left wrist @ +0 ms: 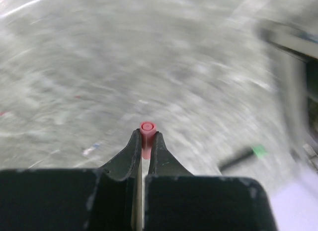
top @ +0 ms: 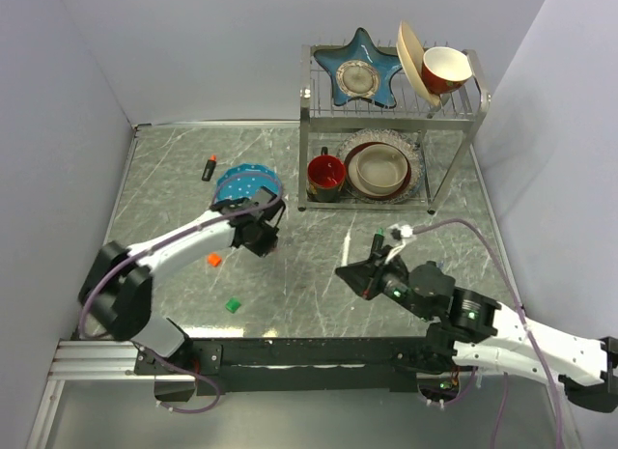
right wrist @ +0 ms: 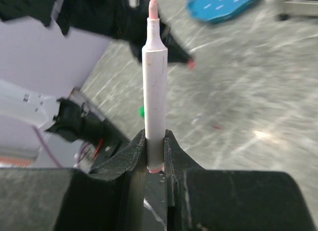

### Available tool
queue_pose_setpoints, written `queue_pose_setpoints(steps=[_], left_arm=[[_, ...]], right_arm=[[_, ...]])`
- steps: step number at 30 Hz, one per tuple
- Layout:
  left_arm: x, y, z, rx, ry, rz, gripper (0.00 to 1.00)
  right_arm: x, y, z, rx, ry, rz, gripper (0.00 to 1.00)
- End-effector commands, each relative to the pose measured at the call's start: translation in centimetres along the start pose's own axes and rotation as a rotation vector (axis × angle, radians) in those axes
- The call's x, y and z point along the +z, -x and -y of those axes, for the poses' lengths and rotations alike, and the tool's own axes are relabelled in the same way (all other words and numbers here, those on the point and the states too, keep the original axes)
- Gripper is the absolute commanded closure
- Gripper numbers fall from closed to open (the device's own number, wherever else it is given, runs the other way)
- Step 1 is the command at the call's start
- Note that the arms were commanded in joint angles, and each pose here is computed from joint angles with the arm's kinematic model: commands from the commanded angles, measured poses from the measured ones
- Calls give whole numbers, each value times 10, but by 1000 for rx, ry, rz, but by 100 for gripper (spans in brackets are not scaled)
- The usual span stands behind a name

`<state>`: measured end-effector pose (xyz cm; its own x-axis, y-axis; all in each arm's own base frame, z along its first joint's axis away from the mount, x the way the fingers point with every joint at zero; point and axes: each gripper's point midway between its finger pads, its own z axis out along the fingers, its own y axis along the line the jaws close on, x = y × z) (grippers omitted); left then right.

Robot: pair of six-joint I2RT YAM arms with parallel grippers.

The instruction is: Insert the pens into the pen caps

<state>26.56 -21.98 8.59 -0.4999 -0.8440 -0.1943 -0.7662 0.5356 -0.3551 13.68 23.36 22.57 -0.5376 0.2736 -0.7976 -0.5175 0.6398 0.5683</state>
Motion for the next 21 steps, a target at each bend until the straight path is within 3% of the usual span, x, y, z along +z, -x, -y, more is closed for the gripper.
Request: queue_pose_setpoints(steps=[1, 10, 15, 21], left_arm=[[-59, 25, 34, 139, -297, 80, 99], [-169, 63, 38, 226, -719, 226, 99], [-182, 65, 24, 275, -775, 244, 99], [-194, 51, 18, 331, -851, 182, 99]], right_arm=[[22, -5, -44, 11, 190, -18, 100], [59, -34, -95, -21, 384, -166, 100], [79, -42, -113, -33, 429, -223, 100], [94, -48, -124, -21, 443, -250, 100]])
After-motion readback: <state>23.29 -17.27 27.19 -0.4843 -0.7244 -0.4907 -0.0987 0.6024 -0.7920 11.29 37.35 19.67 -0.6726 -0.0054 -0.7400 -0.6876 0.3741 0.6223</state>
